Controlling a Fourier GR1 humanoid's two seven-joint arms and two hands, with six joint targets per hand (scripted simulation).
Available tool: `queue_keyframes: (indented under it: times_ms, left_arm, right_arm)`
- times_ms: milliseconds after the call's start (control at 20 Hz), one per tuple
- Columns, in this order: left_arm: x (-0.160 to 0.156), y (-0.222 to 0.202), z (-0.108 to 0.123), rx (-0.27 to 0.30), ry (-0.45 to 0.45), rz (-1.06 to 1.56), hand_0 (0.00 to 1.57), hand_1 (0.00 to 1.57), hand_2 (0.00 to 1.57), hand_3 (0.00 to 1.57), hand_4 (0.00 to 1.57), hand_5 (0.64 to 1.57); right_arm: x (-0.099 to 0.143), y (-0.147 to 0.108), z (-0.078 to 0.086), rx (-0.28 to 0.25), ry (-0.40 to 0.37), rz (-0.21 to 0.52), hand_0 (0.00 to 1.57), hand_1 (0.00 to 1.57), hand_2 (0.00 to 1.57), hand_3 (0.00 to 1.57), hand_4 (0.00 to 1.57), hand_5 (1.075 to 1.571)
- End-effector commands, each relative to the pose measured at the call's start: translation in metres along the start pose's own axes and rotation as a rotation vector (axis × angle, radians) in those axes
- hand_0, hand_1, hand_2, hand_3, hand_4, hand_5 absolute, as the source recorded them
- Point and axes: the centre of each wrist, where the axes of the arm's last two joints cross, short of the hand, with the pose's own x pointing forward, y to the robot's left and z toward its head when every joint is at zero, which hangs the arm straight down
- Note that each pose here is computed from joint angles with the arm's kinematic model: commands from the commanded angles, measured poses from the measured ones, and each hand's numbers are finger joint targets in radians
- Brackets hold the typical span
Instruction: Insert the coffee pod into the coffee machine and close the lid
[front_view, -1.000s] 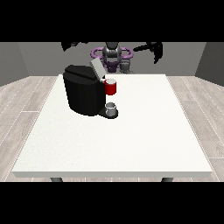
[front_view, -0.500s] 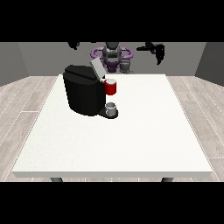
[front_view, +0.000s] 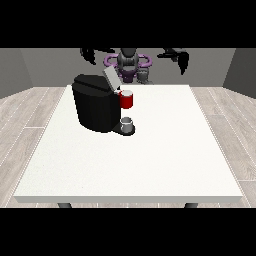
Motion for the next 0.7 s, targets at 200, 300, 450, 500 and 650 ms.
queue_keyframes:
  times_ms: [200, 300, 450, 500, 650]
  left_arm:
    - [0.014, 0.012, 0.018, 0.072, -0.072, 0.005, 0.00, 0.00, 0.00, 0.00, 0.00, 1.571]
    - [0.022, 0.006, 0.021, 0.039, -0.071, -0.025, 0.00, 0.00, 0.00, 0.00, 0.00, 1.571]
    - [0.026, -0.020, 0.022, 0.005, -0.054, -0.002, 0.00, 0.00, 0.00, 0.00, 0.00, 1.571]
    - [0.027, 0.005, 0.028, 0.049, -0.053, -0.026, 0.00, 0.00, 0.00, 0.00, 0.00, 1.571]
    - [0.030, 0.002, 0.031, 0.026, -0.062, -0.017, 0.00, 0.00, 0.00, 0.00, 0.00, 1.571]
  right_arm:
    - [0.005, 0.009, -0.022, 0.060, -0.016, -0.031, 0.00, 0.00, 0.00, 0.00, 0.00, 1.571]
    - [0.002, 0.000, -0.030, 0.025, -0.038, 0.008, 0.00, 0.00, 0.00, 0.00, 0.00, 1.571]
    - [0.001, 0.004, -0.043, 0.001, -0.026, -0.007, 0.00, 0.00, 0.00, 0.00, 0.00, 1.571]
    - [-0.017, 0.012, -0.029, 0.032, -0.028, -0.003, 0.00, 0.00, 0.00, 0.00, 0.00, 1.571]
    - [-0.001, 0.010, -0.045, 0.045, -0.015, 0.045, 0.00, 0.00, 0.00, 0.00, 0.00, 1.571]
